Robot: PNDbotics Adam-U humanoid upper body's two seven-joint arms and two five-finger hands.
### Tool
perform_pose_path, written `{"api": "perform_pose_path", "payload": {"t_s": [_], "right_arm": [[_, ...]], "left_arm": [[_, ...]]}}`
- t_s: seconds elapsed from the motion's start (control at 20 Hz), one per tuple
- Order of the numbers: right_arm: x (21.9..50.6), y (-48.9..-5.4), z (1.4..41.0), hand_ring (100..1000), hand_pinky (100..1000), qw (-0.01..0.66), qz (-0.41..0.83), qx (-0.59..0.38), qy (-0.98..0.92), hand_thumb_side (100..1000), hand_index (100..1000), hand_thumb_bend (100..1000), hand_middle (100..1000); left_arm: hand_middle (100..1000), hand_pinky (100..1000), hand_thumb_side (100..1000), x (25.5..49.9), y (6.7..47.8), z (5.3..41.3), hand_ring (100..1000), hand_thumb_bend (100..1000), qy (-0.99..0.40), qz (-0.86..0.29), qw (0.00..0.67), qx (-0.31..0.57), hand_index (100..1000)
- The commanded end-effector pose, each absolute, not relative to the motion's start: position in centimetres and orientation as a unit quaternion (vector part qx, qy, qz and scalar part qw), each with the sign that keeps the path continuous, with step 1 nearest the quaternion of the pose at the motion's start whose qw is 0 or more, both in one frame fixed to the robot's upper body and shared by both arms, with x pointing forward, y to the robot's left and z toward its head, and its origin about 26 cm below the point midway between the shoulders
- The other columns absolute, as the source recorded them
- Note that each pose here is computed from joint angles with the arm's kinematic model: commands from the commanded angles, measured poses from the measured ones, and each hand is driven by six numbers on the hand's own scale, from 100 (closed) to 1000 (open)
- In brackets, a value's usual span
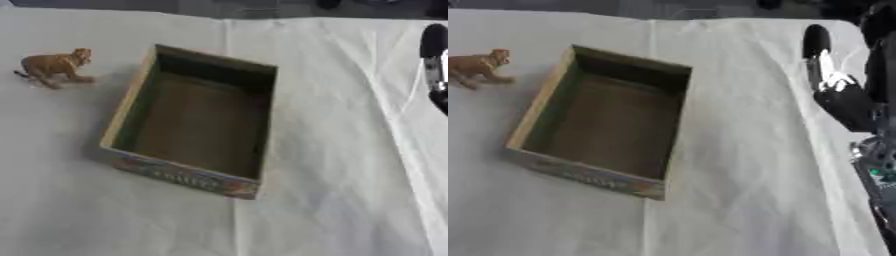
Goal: Pick up objects on the table and place them in the box.
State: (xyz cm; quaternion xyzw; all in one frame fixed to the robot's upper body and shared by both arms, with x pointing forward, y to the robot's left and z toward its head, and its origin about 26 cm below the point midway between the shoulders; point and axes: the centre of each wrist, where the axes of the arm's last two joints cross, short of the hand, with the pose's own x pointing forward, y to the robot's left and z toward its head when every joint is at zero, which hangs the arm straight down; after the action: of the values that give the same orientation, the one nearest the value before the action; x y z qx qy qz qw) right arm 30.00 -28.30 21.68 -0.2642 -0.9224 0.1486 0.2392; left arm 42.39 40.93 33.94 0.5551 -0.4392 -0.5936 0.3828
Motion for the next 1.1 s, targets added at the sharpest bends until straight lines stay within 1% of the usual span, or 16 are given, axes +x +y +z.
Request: {"api": "perform_pose_path", "payload": {"t_s": [0.05, 0.4, 1.1], "right_arm": [[29.8, -28.4, 22.7, 717, 815, 0.223, 0.157, -0.265, -0.925, 671, 836, 259, 704], [29.9, -28.3, 22.7, 716, 816, 0.222, 0.159, -0.260, -0.926, 670, 836, 254, 703], [29.9, -28.0, 22.8, 716, 819, 0.220, 0.161, -0.255, -0.928, 667, 831, 247, 701]], "left_arm": [[840, 936, 310, 42.7, 40.7, 34.8, 893, 928, -0.429, -0.601, 0.366, 0.567, 990], [848, 939, 312, 44.3, 39.0, 34.1, 894, 929, -0.418, -0.627, 0.346, 0.559, 992], [843, 936, 309, 46.0, 36.4, 32.9, 889, 924, -0.430, -0.649, 0.320, 0.540, 992]]}}
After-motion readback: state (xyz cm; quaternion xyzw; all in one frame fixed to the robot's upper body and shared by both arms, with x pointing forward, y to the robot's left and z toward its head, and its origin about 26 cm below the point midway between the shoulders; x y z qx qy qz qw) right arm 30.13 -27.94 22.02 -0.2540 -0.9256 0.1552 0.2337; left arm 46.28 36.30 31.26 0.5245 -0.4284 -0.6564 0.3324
